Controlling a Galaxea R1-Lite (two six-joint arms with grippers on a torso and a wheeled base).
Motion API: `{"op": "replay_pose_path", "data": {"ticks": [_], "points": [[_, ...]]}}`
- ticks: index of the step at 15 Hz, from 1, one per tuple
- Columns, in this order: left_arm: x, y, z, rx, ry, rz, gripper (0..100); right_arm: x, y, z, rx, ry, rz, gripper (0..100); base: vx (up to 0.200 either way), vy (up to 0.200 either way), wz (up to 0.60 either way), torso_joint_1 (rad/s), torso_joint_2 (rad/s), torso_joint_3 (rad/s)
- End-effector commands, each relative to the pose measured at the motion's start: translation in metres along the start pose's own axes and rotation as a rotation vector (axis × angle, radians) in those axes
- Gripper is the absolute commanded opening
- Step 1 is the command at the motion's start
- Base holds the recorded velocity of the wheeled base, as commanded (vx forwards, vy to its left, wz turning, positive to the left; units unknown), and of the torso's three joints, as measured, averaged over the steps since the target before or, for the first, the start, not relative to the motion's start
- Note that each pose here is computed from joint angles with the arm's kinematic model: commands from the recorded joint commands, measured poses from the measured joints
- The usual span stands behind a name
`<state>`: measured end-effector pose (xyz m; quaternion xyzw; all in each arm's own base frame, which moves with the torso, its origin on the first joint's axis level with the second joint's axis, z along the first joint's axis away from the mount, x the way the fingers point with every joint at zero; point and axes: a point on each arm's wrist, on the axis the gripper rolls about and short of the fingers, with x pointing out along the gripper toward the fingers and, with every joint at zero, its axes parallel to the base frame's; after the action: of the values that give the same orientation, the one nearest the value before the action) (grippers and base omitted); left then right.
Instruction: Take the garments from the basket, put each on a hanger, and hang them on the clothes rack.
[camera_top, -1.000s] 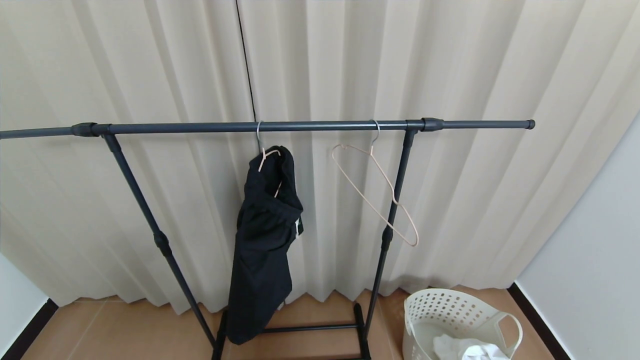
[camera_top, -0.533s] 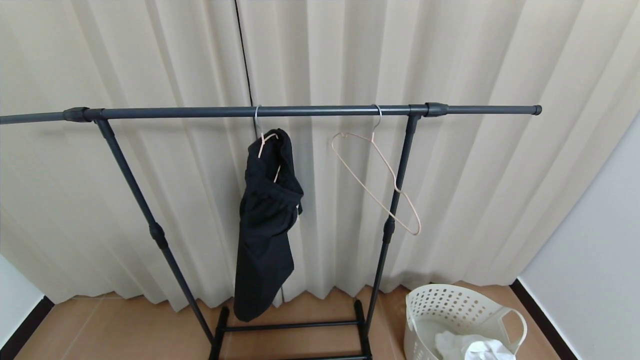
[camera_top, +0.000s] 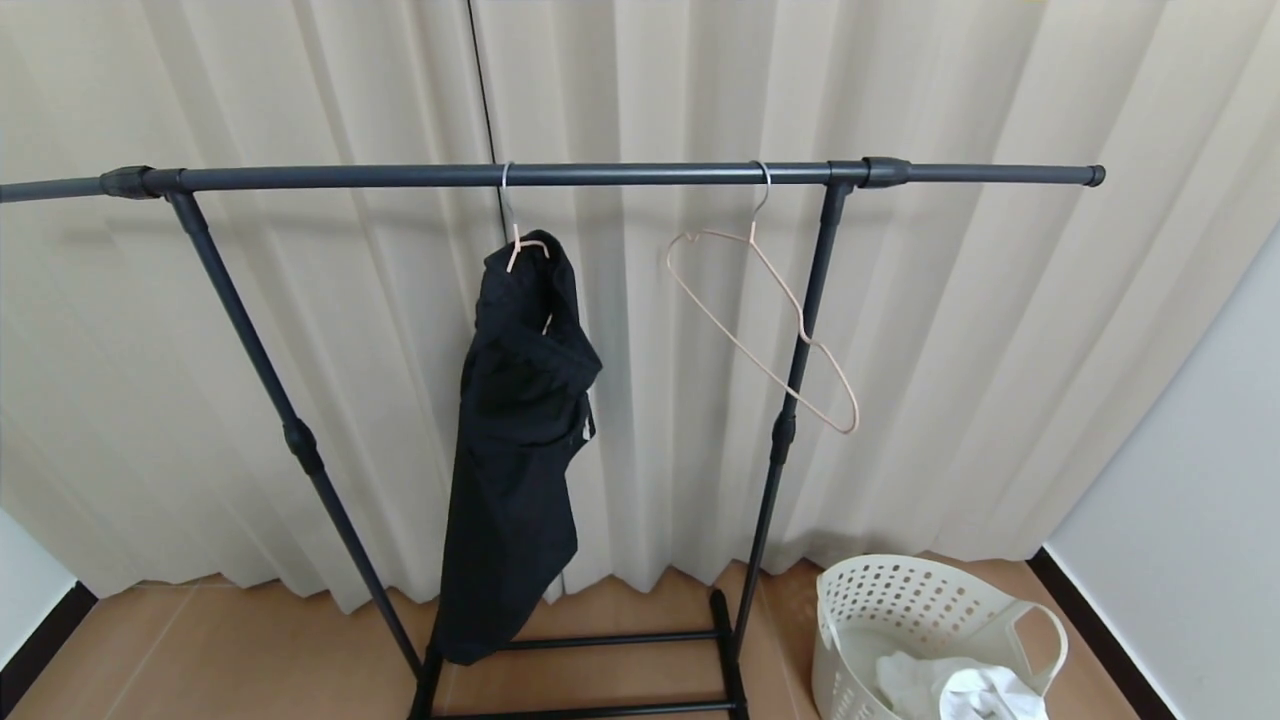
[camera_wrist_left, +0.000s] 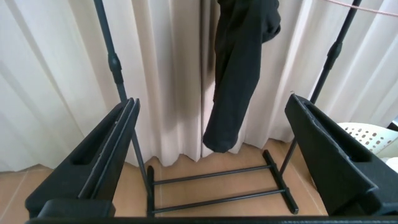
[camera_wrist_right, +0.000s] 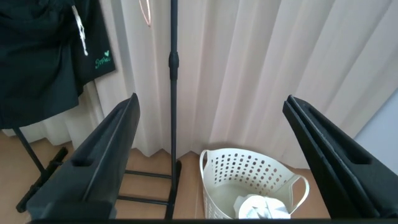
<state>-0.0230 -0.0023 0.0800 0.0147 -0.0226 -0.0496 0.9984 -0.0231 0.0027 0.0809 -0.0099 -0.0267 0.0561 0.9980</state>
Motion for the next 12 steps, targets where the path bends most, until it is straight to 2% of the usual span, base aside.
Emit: {"op": "replay_pose_path", "data": {"ticks": [1, 12], "points": [[0.0001, 0.0000, 0.0000, 0.000, 0.001, 0.000, 100, 0.0000, 0.0000, -0.0001, 0.000, 0.000, 0.001, 100, 0.000, 0.000, 0.00, -0.203, 0.53, 0.310], [0.0001, 0.0000, 0.0000, 0.000, 0.001, 0.000, 100, 0.0000, 0.0000, 0.0001, 0.001, -0.001, 0.001, 100, 0.000, 0.000, 0.00, -0.175, 0.53, 0.351]]}}
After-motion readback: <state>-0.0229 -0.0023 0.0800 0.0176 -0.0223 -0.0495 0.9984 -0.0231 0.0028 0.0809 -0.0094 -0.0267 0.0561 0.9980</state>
